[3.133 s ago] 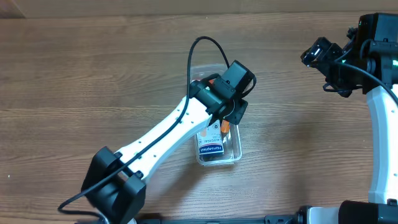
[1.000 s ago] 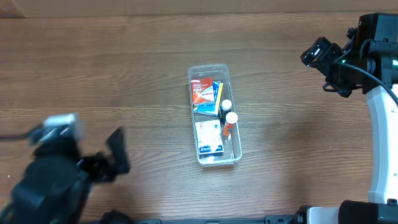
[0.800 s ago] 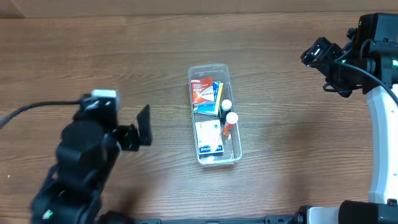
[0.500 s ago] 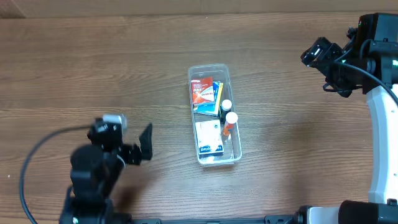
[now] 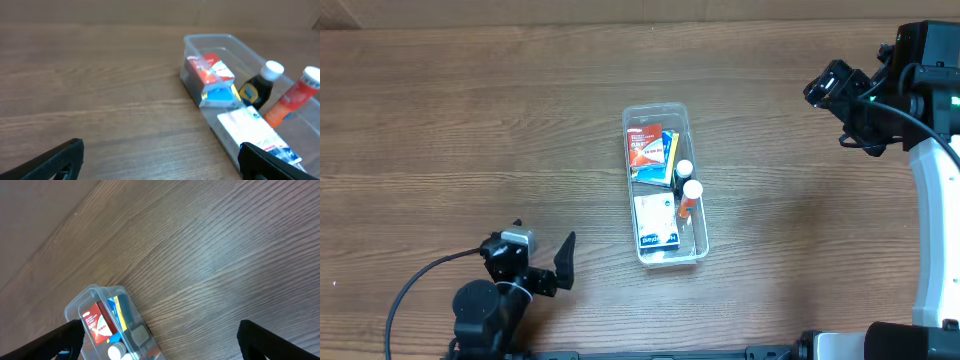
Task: Pack container
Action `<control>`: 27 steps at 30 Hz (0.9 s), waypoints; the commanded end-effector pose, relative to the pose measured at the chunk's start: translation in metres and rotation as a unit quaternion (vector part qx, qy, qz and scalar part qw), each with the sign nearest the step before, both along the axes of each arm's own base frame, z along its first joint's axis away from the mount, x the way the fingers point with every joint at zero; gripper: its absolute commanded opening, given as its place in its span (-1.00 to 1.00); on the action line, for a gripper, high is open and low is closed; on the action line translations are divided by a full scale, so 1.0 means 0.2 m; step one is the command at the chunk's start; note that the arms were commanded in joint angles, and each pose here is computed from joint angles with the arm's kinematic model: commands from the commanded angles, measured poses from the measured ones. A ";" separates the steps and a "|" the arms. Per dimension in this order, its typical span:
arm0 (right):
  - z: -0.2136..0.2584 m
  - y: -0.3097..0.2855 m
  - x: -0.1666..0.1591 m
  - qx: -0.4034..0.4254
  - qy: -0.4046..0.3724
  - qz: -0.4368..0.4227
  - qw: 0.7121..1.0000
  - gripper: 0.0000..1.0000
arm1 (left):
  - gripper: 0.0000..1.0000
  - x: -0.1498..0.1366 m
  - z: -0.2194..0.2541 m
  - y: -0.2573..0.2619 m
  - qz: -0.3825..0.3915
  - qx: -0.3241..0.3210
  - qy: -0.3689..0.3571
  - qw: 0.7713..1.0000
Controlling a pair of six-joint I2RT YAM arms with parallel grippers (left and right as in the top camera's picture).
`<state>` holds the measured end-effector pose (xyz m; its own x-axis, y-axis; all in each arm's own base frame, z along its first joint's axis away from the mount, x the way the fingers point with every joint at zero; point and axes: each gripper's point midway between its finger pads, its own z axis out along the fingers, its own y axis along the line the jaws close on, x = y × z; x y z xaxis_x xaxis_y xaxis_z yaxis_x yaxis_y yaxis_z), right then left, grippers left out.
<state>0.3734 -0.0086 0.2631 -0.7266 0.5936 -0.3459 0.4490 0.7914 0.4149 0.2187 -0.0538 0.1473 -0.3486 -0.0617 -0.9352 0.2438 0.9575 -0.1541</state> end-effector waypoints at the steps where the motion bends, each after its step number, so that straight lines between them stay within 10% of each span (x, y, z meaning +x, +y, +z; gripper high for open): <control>1: 0.02 0.00 0.01 0.003 -0.008 0.001 1.000 1.00 | 1.00 -0.01 -0.04 -0.01 -0.012 0.007 -0.016 1.000; 27: 0.02 0.00 0.01 0.003 -0.007 0.001 1.000 1.00 | 1.00 0.00 -0.09 -0.01 -0.011 0.008 -0.011 1.000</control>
<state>0.3734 -0.0084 0.2631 -0.7270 0.5930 -0.3461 0.4484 0.7918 0.4147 0.2179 -0.0543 0.1269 -0.3475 -0.0617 -0.9356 0.2475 0.9564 -0.1550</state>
